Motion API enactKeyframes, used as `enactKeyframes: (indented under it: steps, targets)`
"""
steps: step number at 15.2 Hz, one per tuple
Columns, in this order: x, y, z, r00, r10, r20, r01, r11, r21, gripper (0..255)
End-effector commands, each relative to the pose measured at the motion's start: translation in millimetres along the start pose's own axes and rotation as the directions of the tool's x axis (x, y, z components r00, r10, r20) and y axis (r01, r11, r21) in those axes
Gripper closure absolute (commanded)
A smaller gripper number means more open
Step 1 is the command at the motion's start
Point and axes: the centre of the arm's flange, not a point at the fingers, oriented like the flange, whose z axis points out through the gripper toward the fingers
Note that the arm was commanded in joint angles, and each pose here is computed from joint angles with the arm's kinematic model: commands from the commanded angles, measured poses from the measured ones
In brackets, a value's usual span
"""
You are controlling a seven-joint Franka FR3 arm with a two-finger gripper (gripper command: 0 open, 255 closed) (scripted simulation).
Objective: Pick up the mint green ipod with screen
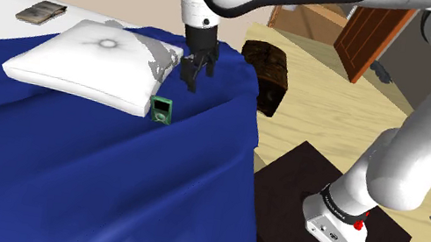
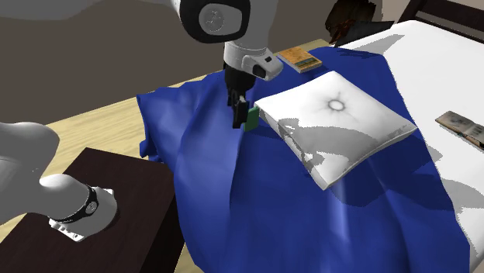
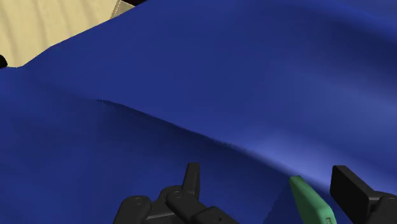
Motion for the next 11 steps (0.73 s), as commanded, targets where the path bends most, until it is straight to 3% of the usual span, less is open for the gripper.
enactKeyframes:
  steps: [1, 5, 11]
  targets:
    - [15.0, -24.4, 1.4, 0.999, -0.034, 0.003, 0.034, 0.999, -0.013, 0]
    - [48.4, -69.9, 5.9, 0.995, -0.1, 0.011, 0.1, 0.994, -0.04, 0]
    - [53.0, -70.7, 31.9, 0.995, -0.1, 0.011, 0.1, 0.994, -0.04, 0]
